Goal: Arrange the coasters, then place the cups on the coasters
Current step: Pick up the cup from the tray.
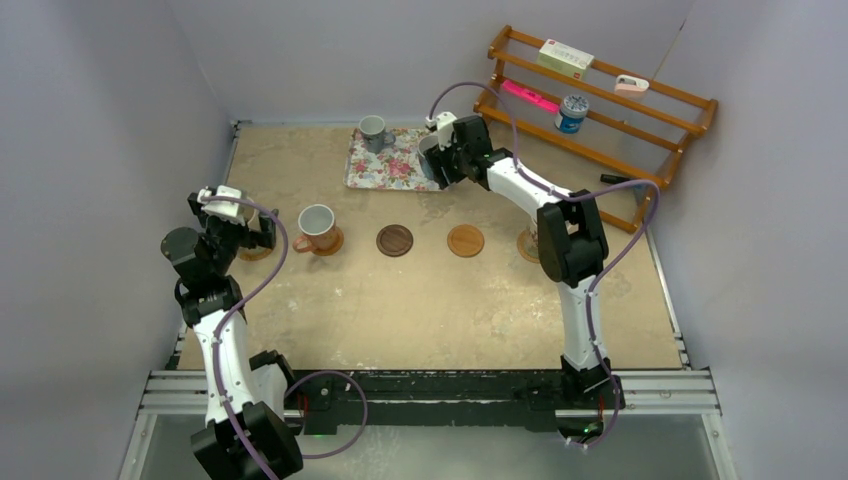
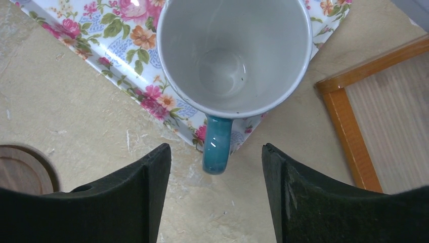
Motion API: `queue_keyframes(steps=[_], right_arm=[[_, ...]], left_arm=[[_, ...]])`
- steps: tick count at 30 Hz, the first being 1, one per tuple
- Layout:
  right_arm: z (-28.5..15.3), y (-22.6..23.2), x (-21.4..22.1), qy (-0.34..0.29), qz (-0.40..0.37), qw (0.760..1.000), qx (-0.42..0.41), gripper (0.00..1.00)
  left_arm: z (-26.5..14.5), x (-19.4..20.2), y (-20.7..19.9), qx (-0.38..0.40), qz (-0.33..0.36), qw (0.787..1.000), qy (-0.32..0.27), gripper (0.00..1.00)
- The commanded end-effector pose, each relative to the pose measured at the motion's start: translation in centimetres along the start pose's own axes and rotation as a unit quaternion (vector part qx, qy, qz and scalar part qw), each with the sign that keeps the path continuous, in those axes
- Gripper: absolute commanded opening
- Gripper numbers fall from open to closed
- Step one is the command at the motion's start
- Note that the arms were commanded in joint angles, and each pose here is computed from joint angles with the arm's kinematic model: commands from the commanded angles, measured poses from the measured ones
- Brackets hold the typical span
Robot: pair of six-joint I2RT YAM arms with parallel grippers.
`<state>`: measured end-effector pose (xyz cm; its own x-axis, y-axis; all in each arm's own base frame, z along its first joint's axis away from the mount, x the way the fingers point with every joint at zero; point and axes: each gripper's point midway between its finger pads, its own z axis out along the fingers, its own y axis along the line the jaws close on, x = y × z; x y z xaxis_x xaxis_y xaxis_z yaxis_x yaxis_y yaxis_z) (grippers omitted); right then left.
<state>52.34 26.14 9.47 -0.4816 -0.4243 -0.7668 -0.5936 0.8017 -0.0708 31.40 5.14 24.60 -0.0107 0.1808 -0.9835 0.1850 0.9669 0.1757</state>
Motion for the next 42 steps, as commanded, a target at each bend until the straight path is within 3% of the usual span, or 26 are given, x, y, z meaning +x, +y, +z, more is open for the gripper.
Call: queue_keyframes(steps=[1,42], right_arm=[[-0.6,-0.6,-2.2,-0.034,0.003,0.999,0.022,0.67],[-0.1,-0.1,-1.2,-0.046,0.015,0.999,0.015,0.39]], left_arm=[[0.0,-0.9,-0.1,0.004,0.008,1.000,-0.019,1.00],[0.0,-1.0,-0.2,0.007,0.008,1.000,-0.022,1.00]])
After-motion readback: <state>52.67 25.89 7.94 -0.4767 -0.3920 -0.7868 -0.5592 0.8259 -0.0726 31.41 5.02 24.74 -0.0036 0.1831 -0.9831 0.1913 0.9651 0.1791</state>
